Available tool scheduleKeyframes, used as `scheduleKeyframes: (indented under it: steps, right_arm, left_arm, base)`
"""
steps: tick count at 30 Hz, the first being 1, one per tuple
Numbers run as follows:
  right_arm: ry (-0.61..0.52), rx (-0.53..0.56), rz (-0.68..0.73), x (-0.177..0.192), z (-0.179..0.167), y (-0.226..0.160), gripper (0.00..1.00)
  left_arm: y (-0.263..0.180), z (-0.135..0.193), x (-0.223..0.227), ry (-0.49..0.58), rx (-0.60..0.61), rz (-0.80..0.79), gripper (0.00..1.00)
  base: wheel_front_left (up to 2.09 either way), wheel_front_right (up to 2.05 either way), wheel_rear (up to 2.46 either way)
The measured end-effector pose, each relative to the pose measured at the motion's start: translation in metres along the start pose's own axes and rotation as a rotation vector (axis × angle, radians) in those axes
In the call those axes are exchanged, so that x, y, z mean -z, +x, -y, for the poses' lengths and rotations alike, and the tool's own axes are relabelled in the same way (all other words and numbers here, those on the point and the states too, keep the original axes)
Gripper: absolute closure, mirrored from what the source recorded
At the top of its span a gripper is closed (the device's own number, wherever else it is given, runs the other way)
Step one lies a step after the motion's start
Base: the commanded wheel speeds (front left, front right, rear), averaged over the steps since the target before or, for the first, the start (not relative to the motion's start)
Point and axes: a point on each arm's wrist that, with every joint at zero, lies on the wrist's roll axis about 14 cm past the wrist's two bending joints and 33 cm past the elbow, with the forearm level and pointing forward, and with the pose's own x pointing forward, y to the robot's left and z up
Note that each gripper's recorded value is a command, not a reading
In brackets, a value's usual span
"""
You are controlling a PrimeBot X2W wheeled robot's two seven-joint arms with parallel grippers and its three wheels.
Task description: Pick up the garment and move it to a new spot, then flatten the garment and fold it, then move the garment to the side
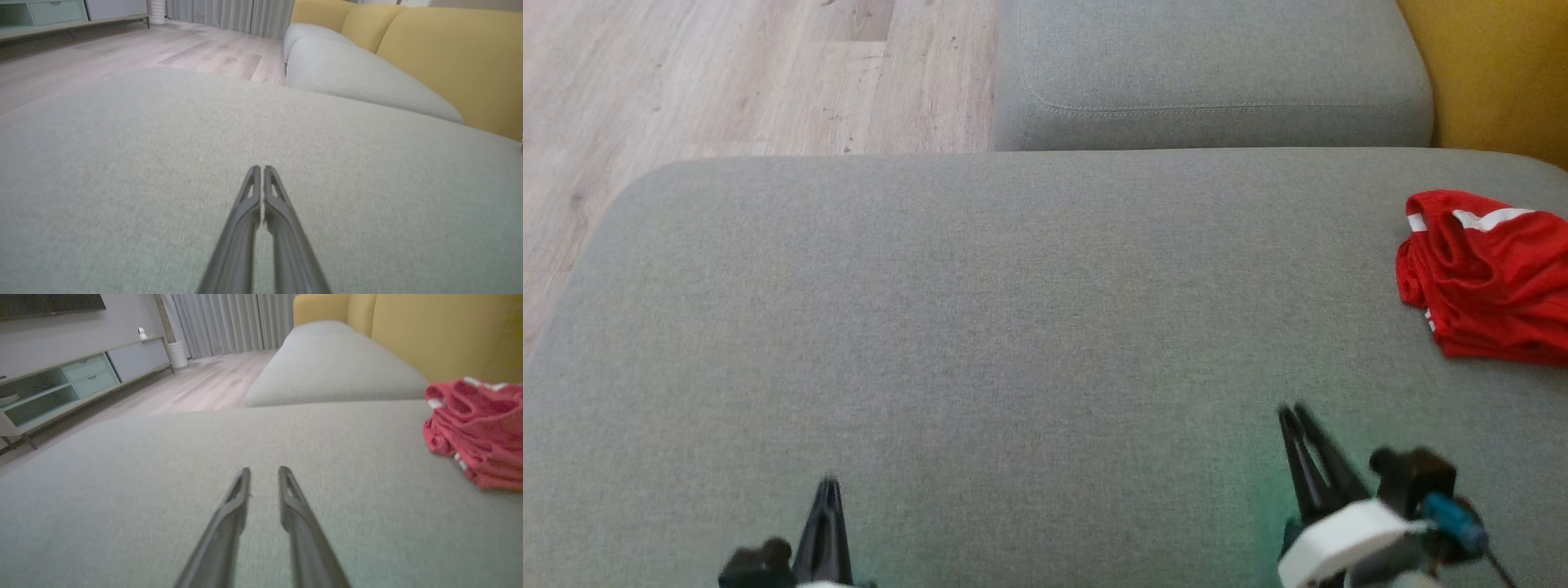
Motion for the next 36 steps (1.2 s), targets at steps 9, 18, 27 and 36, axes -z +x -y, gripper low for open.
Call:
scheduleKeyframes:
  steps: [9,18,27,36]
  right_arm:
    - [0.092,0.027,-0.042,0.017,0.005,-0.009,1.00]
    - [0.201,0.053,-0.040,0.017,0.011,-0.009,1.00]
    - [0.309,0.081,-0.013,0.010,0.019,-0.007,1.00]
    - [0.416,0.104,-0.007,0.011,0.025,-0.008,1.00]
  left_arm:
    - [-0.004,-0.003,0.017,-0.065,-0.014,-0.066,1.00]
    - [-0.001,-0.006,0.017,-0.160,-0.025,-0.088,1.00]
    - [0.005,-0.006,0.014,-0.259,-0.027,-0.101,1.00]
    - [0.010,-0.008,0.011,-0.351,-0.028,-0.108,1.00]
  base:
    - [0.00,0.00,0.00]
    - [0.00,0.00,0.00]
    - [0.00,0.00,0.00]
    - [0.00,0.00,0.00]
